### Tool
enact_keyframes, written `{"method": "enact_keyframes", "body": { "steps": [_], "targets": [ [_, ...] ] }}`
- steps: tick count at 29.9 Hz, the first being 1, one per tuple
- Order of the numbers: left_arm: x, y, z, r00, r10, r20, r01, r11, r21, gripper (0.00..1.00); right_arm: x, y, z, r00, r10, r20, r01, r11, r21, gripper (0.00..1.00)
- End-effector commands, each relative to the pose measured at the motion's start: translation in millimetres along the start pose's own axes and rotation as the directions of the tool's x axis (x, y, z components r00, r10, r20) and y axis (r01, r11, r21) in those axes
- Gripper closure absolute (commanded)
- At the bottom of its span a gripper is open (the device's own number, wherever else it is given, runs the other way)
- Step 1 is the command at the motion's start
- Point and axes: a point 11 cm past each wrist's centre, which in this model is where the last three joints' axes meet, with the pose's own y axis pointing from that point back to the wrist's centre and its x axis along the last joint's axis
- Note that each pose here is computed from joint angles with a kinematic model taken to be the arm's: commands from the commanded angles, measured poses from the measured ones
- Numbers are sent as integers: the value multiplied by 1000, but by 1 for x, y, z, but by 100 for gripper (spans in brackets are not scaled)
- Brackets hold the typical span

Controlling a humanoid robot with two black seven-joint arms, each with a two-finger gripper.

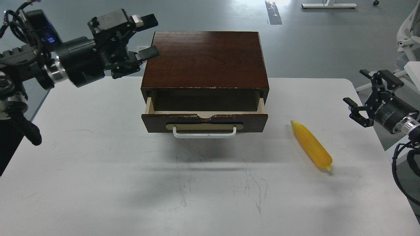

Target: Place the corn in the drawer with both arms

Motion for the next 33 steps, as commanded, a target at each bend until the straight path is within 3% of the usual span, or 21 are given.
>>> {"method": "enact_keyframes", "body": {
  "steps": [1, 6, 9, 15, 21, 25, 33],
  "targets": [
    [25, 27, -27, 982, 148, -119, -144, 989, 42, 1, -1, 1, 1, 999, -19, -41, 18, 1000, -22, 0],
    [37, 68, -82, 897, 328, -298, -301, 944, 135, 1, -4, 1, 1, 987, -72, -144, 62, 995, -75, 0],
    [35, 76, -97, 878, 355, -320, -317, 934, 165, 1, -5, 2, -1, 982, -85, -168, 71, 994, -85, 0],
    [39, 87, -126, 824, 418, -381, -380, 908, 175, 1, -15, 7, -18, 892, -226, -391, 160, 968, -196, 0],
    [40, 92, -146, 775, 431, -462, -410, 900, 150, 1, -29, 8, -22, 717, -391, -578, 221, 913, -343, 0],
    [39, 92, -154, 756, 444, -481, -432, 890, 144, 1, -36, 12, -2, 465, -520, -716, 197, 850, -489, 0],
    [35, 91, -158, 755, 442, -484, -425, 892, 150, 1, -37, 9, 14, 163, -630, -759, 138, 777, -615, 0]
  ]
}}
